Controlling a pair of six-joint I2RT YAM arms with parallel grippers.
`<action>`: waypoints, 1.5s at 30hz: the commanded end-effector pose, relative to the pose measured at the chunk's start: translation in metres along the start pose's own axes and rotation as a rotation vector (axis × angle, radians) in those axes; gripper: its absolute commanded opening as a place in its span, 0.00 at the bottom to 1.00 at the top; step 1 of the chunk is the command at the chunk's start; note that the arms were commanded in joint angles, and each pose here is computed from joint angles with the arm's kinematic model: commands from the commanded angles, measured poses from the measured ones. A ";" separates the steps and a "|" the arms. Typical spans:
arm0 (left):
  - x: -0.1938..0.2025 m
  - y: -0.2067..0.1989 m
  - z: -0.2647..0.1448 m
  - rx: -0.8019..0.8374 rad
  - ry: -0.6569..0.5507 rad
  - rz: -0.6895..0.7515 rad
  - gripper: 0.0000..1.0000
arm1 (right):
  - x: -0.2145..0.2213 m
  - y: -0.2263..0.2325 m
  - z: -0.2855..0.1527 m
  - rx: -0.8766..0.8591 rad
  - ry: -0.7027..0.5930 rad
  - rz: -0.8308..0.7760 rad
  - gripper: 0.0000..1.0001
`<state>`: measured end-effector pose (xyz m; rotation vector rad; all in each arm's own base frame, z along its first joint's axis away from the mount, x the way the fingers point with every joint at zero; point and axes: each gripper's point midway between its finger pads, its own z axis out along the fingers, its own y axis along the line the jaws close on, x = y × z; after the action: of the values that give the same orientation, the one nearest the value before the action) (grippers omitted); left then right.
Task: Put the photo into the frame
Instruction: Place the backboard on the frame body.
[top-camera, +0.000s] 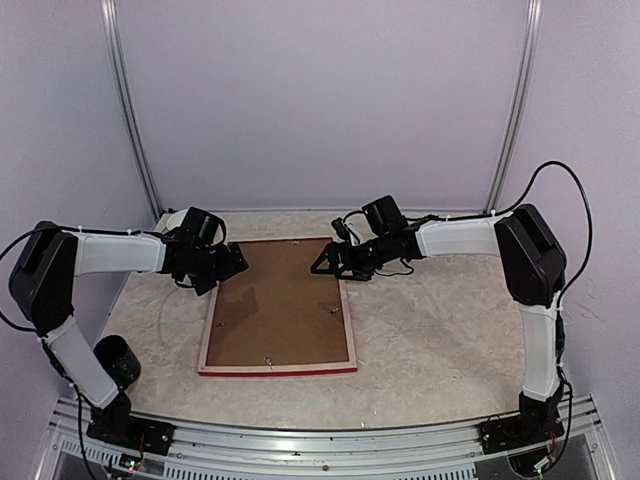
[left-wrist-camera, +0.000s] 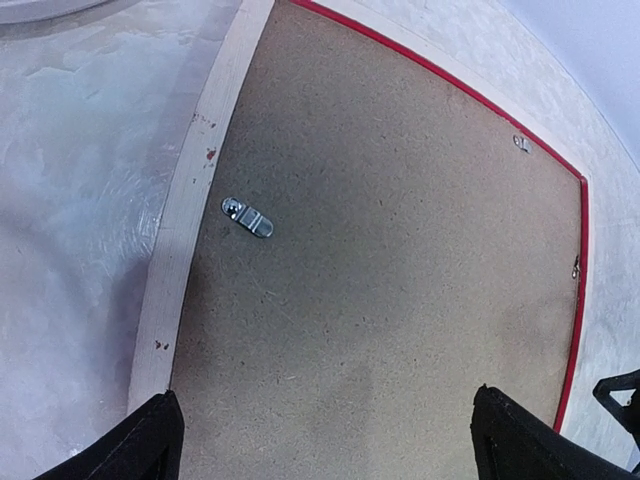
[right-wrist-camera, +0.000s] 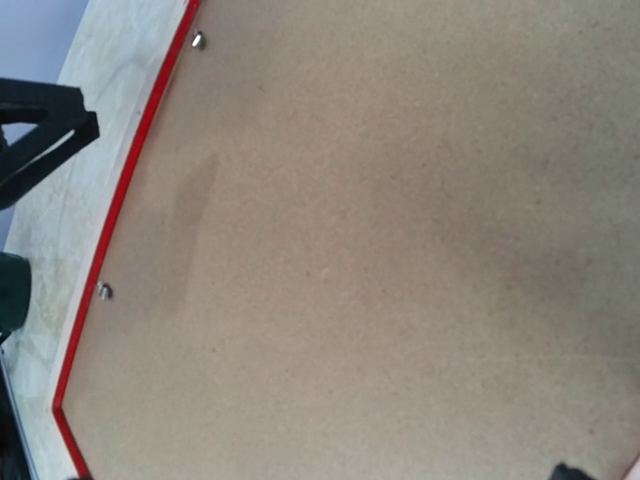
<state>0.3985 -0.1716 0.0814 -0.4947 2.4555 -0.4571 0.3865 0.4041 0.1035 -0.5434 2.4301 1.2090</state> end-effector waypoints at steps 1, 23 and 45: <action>-0.019 -0.015 -0.011 0.043 -0.055 -0.003 0.99 | -0.010 0.011 -0.006 0.005 -0.025 -0.032 0.99; -0.019 -0.015 -0.011 0.053 -0.061 -0.013 0.99 | -0.025 -0.013 -0.016 0.197 -0.045 -0.068 0.99; -0.020 0.015 0.009 -0.043 -0.084 -0.041 0.99 | -0.080 -0.078 -0.058 0.748 -0.130 -0.188 0.99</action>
<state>0.4116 -0.1587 0.0878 -0.5428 2.3918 -0.4316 0.4830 0.3337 0.1353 -0.4132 2.3888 0.2889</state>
